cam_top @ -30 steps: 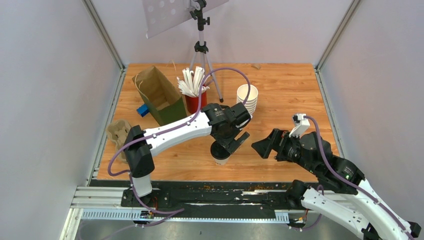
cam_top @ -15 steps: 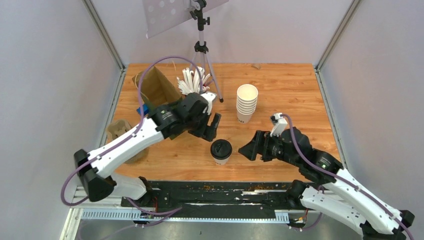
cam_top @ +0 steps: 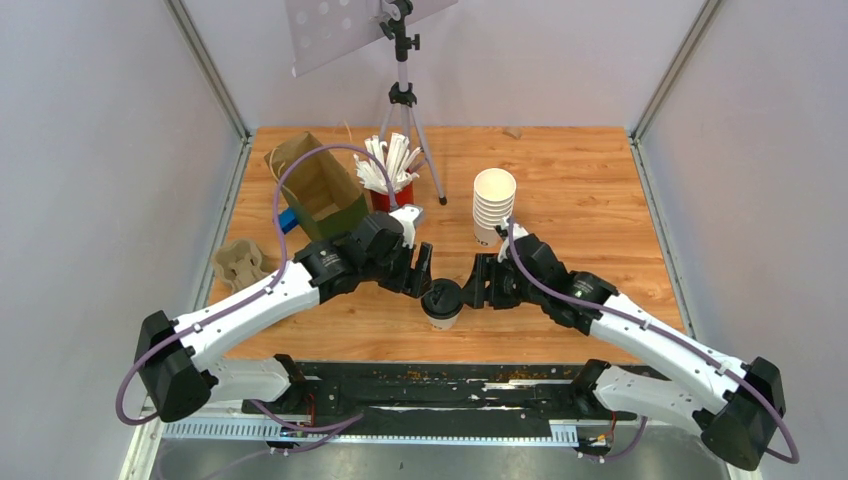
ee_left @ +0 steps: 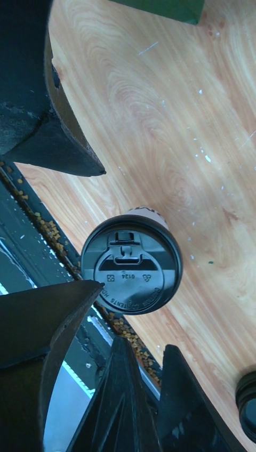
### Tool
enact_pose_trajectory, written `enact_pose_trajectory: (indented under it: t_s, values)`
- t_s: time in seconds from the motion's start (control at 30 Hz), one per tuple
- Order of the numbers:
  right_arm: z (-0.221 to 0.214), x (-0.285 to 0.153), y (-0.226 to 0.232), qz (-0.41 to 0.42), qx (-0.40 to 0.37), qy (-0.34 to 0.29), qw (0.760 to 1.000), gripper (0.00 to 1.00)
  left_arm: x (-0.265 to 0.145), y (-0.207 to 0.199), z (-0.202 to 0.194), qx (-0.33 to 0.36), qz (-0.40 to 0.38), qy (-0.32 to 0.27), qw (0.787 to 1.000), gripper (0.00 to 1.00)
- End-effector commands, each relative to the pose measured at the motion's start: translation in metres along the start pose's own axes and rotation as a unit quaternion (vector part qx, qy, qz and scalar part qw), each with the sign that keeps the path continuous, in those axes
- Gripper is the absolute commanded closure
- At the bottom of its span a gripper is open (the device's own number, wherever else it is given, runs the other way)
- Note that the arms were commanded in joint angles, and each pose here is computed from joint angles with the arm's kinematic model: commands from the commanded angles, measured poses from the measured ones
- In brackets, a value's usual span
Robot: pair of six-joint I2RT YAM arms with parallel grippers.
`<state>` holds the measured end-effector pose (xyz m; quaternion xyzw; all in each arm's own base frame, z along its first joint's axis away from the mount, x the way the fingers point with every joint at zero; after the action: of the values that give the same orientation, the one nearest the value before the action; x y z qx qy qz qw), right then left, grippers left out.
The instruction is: Pack the takeout coffee
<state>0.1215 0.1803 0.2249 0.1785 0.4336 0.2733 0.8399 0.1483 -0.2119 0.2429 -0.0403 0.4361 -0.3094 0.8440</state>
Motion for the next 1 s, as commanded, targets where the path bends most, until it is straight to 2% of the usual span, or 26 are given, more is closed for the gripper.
enact_pose_trajectory:
  t_s: [0.0, 0.37, 0.97]
  values:
    - [0.012, 0.009, 0.005, 0.028, -0.018, -0.016, 0.999, 0.42, 0.002, -0.005, 0.010, -0.014, -0.035, -0.047, 0.998, 0.23]
    - [0.014, 0.020, -0.006, 0.014, -0.017, -0.004, 1.000, 0.53, 0.028, 0.004, -0.008, -0.016, -0.029, -0.014, 0.999, 0.36]
    - [0.007, 0.033, -0.009, 0.031, -0.011, 0.022, 0.999, 0.53, 0.045, 0.009, -0.025, -0.014, -0.042, 0.033, 0.998, 0.49]
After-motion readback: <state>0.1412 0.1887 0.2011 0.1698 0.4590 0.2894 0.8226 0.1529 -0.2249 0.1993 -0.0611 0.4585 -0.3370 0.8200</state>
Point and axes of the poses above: each gripper's point midway between its finger pads, its own x axis out along the fingers, its own y axis along the line the jaws close on, z = x × y, the point moved 10 cm from there along -x, back along the fingers
